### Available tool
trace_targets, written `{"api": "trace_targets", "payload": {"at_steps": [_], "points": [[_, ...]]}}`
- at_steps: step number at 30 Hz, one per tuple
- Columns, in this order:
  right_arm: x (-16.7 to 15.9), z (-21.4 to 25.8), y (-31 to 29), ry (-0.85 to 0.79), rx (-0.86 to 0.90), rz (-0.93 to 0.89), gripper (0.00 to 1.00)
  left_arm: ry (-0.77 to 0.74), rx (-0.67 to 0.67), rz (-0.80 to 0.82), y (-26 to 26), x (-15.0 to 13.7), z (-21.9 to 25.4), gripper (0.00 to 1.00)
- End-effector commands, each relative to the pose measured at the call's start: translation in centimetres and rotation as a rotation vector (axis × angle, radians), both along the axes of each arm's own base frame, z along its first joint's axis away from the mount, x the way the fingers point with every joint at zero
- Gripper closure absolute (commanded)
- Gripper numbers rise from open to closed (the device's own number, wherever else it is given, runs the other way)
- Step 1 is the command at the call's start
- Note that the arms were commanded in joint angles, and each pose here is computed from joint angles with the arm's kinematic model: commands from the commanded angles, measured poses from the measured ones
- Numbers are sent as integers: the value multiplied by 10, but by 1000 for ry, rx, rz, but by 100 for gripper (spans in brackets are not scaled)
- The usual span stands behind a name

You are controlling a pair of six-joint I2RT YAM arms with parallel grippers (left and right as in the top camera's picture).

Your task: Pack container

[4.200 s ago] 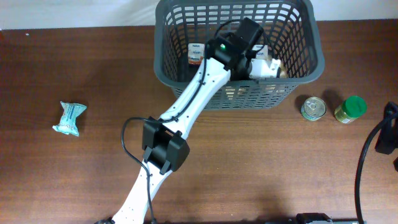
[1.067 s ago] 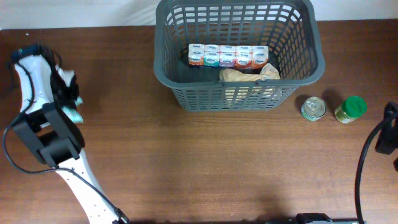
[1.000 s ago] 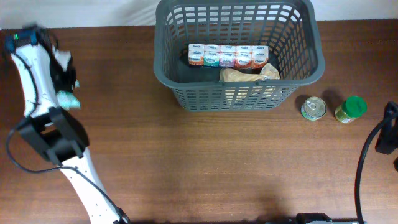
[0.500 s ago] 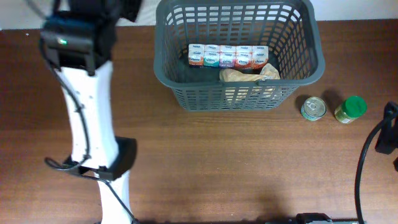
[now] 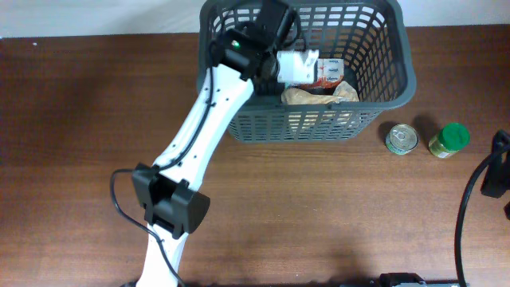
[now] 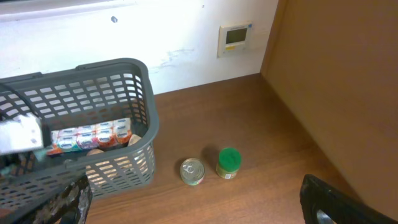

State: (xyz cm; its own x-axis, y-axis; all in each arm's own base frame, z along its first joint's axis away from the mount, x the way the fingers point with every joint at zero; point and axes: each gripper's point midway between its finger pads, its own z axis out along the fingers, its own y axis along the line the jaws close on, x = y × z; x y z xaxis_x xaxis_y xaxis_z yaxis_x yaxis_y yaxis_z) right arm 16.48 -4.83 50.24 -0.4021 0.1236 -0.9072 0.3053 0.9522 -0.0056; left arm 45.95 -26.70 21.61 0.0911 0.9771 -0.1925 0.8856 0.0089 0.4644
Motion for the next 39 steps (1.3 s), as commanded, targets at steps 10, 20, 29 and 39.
{"api": "trace_targets", "payload": {"at_steps": [10,20,29,39], "points": [[0,1,-4,-2,-3,-24,1,93,145,161,45,3,-80,13],[0,1,-4,-2,-3,-24,1,-168,-234,551,61,19,98,1],[0,1,-4,-2,-3,-24,1,-341,-481,797,167,-29,219,1],[8,20,-4,-88,-5,-25,1,-182,-821,1444,363,-44,185,1]]}}
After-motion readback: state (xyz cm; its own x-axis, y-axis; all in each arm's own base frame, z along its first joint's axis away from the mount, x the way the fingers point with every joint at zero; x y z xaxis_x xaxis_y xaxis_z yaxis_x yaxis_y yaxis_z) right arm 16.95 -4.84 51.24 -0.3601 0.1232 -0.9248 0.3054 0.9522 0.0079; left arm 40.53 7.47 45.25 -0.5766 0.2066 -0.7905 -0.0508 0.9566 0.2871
